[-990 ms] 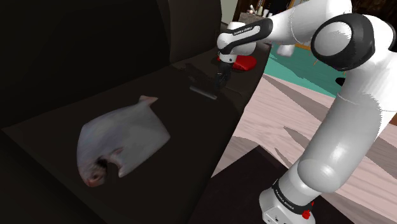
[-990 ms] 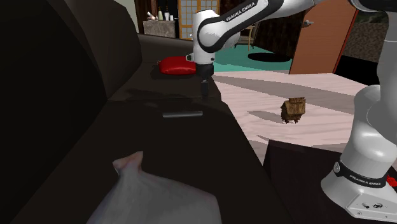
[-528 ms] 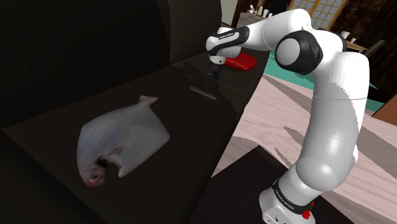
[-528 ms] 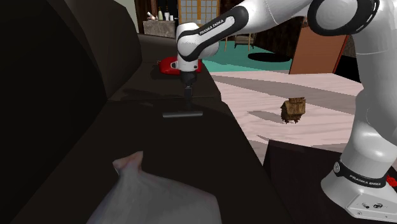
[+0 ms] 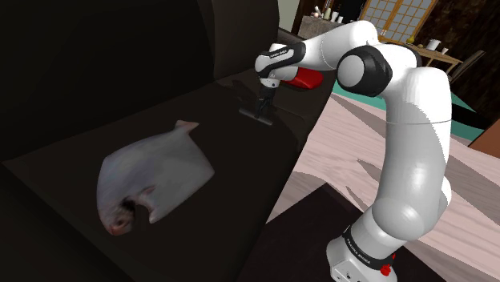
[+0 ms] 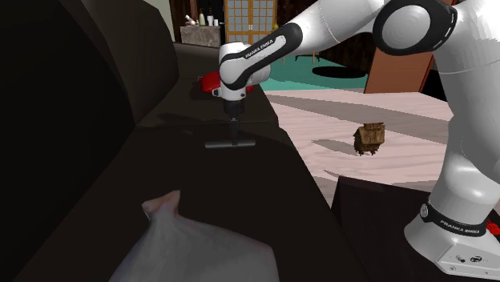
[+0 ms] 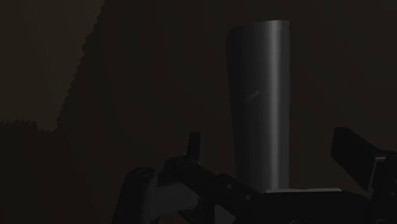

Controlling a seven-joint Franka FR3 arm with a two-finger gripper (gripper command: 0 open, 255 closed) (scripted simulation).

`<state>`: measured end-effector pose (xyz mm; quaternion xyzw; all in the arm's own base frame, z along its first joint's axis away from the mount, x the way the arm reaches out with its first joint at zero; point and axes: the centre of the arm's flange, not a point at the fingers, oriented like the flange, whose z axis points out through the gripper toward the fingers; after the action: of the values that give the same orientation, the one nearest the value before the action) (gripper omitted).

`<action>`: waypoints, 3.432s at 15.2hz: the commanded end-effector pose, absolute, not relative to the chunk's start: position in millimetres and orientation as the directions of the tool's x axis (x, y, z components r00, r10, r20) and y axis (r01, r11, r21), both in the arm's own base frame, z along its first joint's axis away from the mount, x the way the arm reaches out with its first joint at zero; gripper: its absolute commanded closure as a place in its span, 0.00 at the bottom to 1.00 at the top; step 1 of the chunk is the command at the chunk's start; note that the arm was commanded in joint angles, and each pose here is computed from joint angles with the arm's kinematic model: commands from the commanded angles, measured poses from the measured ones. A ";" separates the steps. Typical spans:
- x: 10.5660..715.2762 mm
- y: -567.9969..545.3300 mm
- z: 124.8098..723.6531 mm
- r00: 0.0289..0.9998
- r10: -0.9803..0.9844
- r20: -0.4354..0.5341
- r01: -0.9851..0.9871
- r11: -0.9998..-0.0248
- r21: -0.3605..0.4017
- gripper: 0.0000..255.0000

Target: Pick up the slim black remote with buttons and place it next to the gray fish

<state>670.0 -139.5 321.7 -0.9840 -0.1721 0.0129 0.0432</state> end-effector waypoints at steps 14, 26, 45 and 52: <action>669.9 -138.2 314.9 0.940 0.340 -0.010 0.338 -0.937 -0.089 1.00; 670.2 -137.8 356.8 0.940 0.340 -0.010 0.338 -0.937 -0.089 1.00; 671.4 -98.2 437.7 0.940 0.340 -0.010 0.338 -0.937 -0.089 1.00; 674.0 -5.9 437.7 0.940 0.340 -0.010 0.338 -0.937 -0.089 1.00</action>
<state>674.4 -20.6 437.6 -0.9839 -0.1727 0.0129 0.0432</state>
